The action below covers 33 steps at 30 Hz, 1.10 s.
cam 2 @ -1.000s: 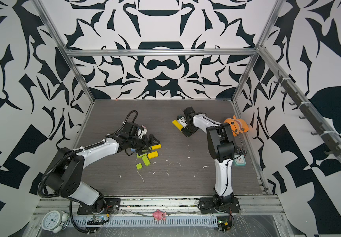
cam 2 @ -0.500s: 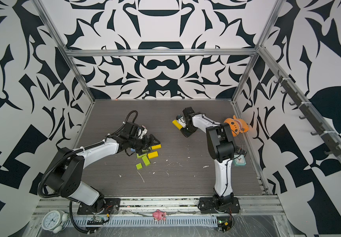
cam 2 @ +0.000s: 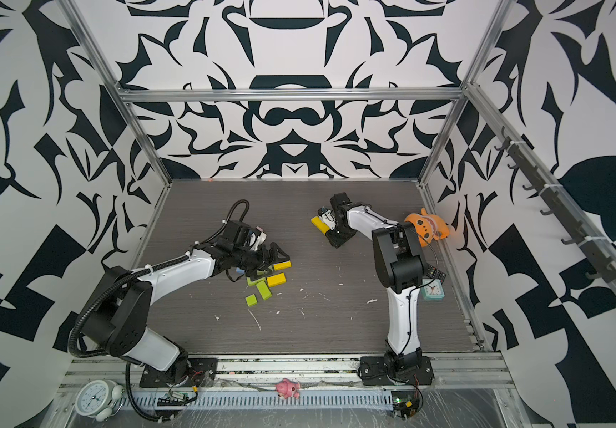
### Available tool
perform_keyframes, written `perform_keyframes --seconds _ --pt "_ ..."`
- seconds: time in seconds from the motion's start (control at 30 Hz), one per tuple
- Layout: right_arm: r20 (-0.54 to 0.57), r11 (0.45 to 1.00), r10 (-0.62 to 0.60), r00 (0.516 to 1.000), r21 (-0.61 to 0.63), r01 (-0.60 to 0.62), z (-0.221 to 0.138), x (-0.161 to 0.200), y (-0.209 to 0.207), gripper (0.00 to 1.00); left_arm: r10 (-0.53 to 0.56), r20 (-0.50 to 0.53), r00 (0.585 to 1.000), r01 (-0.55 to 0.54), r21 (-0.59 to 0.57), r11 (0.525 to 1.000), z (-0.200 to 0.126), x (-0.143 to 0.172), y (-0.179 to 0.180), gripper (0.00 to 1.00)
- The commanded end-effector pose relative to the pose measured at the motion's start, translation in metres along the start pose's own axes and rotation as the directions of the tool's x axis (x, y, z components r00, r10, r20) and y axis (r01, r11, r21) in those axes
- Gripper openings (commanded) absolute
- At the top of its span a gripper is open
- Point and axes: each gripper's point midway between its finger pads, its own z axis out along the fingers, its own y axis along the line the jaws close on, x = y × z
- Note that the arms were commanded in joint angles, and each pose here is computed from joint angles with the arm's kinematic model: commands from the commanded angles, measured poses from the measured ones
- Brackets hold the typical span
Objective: Assemble the letter v with building blocks
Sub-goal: Assemble the building block at the center of the board.
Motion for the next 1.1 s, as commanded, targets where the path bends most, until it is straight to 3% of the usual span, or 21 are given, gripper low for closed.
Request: perform_keyframes --seconds 0.0,1.07 --pt "-0.019 1.000 -0.011 1.000 -0.006 0.011 0.0050 0.0022 0.0048 0.52 -0.005 -0.003 1.000 0.005 -0.013 1.000 0.0004 -0.0002 -0.0011 0.99" --pt "-0.038 1.000 -0.017 0.999 0.020 0.018 0.0125 0.0054 -0.0012 0.41 0.000 -0.002 1.000 0.000 -0.016 1.000 0.0004 0.0014 -0.0021 0.99"
